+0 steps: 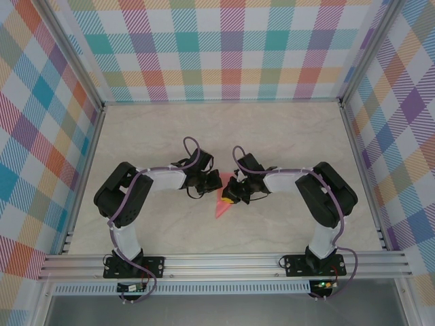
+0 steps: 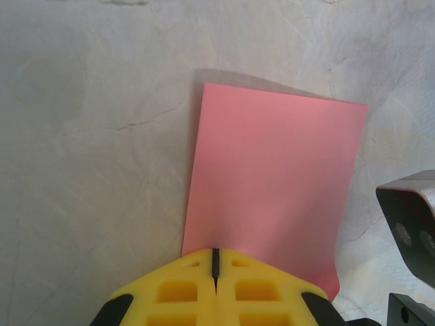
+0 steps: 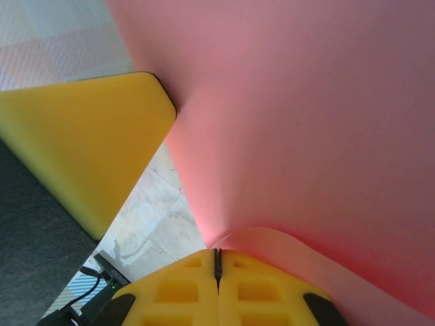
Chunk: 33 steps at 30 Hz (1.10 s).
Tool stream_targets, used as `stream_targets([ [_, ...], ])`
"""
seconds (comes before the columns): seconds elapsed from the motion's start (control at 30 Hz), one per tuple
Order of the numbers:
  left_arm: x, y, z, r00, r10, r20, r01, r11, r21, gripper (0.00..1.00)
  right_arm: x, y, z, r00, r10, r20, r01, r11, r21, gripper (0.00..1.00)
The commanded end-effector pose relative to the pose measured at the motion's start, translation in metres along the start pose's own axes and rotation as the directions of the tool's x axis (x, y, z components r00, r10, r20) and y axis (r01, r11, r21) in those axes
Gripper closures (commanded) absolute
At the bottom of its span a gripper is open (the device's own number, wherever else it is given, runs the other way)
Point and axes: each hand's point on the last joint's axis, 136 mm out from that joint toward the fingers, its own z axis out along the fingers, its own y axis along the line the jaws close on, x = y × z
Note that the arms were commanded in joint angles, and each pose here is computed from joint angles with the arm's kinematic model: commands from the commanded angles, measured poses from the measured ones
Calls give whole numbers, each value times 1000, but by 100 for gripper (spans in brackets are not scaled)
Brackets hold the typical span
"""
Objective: Fold a paper plane with a square sheet of paper (pick it up from the middle)
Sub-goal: Third fold the triangle at the center of the table.
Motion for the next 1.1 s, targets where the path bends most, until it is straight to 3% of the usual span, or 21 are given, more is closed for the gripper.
stream_targets([
  [0.0,9,11,4,999,-6,-45,4,999,-35,100,0,8,4,999,-39,-16,39,999,-15,98],
  [1.07,10,12,3,999,-7,-43,6,999,-40,100,4,-14,4,1000,-14,-2,14,998,60,97],
])
